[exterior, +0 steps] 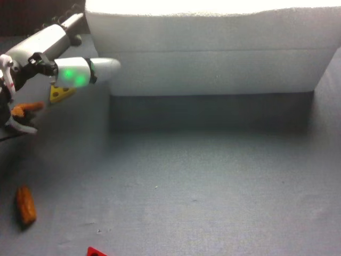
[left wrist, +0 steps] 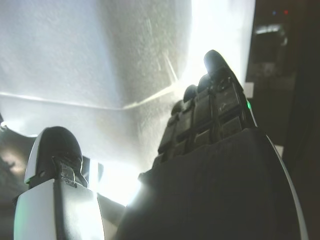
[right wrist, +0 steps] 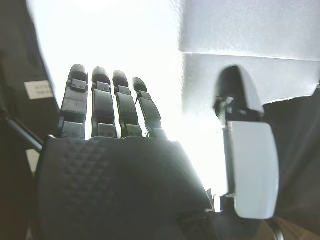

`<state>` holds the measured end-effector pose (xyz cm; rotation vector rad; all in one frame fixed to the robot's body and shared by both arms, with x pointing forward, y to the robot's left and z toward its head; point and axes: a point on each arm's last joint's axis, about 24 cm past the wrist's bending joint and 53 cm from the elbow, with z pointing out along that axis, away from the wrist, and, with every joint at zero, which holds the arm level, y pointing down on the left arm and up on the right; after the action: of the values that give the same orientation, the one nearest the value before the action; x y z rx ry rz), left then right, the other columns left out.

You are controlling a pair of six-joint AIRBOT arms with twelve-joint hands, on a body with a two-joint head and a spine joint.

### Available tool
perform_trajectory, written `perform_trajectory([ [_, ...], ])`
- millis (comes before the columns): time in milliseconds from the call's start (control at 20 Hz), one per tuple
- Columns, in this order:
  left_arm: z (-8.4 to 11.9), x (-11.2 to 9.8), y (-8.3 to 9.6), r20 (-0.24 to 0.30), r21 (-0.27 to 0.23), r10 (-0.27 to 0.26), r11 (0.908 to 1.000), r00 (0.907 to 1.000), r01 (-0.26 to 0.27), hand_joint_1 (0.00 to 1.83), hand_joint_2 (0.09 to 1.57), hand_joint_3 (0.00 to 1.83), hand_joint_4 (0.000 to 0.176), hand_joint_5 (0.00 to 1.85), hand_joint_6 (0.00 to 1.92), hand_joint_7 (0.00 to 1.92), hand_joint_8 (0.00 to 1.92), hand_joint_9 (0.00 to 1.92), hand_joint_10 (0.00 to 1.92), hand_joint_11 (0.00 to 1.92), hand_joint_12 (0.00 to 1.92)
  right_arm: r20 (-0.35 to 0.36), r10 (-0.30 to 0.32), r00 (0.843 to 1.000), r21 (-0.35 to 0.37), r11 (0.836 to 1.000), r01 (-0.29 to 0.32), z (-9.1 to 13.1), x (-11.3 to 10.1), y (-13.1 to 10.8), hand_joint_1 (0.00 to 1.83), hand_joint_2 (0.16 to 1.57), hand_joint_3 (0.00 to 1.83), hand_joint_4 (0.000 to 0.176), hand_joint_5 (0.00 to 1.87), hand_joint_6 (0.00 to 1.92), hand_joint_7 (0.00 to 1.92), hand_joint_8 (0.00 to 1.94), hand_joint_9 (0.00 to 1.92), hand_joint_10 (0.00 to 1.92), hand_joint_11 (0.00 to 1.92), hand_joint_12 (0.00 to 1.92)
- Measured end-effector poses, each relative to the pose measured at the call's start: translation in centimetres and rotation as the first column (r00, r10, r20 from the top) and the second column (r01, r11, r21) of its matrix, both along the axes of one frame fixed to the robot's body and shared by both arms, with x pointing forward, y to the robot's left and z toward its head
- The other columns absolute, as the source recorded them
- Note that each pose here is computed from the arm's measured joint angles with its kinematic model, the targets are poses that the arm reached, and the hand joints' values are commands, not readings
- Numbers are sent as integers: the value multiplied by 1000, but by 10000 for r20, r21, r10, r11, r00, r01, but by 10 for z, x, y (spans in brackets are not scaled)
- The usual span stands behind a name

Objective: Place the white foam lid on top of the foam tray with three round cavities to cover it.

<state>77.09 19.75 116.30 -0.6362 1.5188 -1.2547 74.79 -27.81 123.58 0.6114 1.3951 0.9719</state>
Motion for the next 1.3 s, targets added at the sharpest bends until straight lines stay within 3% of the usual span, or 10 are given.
perform_trajectory([
  [100,-5,-4,9,-97,113,115,9999,9999,-114,432,1053,0,20,0,0,0,0,0,0,0,823,-151,-64,9999,-137,9999,62,-6,-4,-4,589,1154,0,0,0,0,0,0,0,0,0,0],
  [250,-8,-11,21,-135,207,236,9995,9996,-233,431,1060,2,5,0,0,0,0,0,0,0,823,-268,-69,9996,-317,9995,61,-13,-11,-7,615,1151,0,0,0,0,0,0,0,0,0,0],
  [350,-7,-20,24,-29,331,149,9993,9999,-148,439,1053,0,6,0,0,0,0,0,0,0,870,-421,27,9991,-495,9988,-48,-22,-18,-4,578,1150,0,0,0,0,0,0,0,0,0,0],
  [450,-7,-29,27,37,456,44,9990,10000,-45,433,1070,1,3,0,0,0,0,0,0,0,708,-586,229,9980,-661,9975,-267,-29,-25,3,497,1148,0,0,0,0,0,0,0,0,0,0],
  [600,-3,-47,29,283,666,-233,9975,9993,214,437,1075,1,0,0,0,0,0,0,0,0,422,-239,729,9971,-1069,9914,-751,-20,-37,18,526,1194,12,0,0,0,0,0,0,0,0,0],
  [700,1,-59,30,461,832,-462,9956,9979,423,435,1117,3,0,0,0,0,0,0,0,0,50,-87,1133,9935,-1217,9861,-1135,-19,-47,31,557,1222,21,0,0,0,0,0,0,0,0,0],
  [800,7,-69,31,621,965,-648,9936,9960,586,418,1128,5,0,0,0,0,0,0,0,0,1,-183,1338,9908,-1286,9825,-1351,-24,-57,35,557,1254,28,0,0,0,0,0,0,0,9,4],
  [1000,8,-89,15,825,891,-1280,9887,9883,1206,456,1128,2,0,0,0,0,0,0,0,0,0,-38,1924,9813,-1357,9721,-1911,-31,-82,49,460,1258,13,0,0,0,0,0,0,0,35,21],
  [1150,6,-91,13,785,833,-1356,9881,9876,1290,425,1131,3,0,0,0,0,0,0,0,0,0,-165,1915,9814,-1282,9730,-1920,-39,-89,46,439,1283,14,0,0,0,0,0,0,0,5,26],
  [1300,4,-106,-4,747,751,-1949,9790,9780,1894,435,1134,2,0,0,0,0,0,0,0,0,0,78,1710,9852,-1045,9800,-1693,-33,-97,35,437,1248,0,0,0,0,0,0,0,0,0,245],
])
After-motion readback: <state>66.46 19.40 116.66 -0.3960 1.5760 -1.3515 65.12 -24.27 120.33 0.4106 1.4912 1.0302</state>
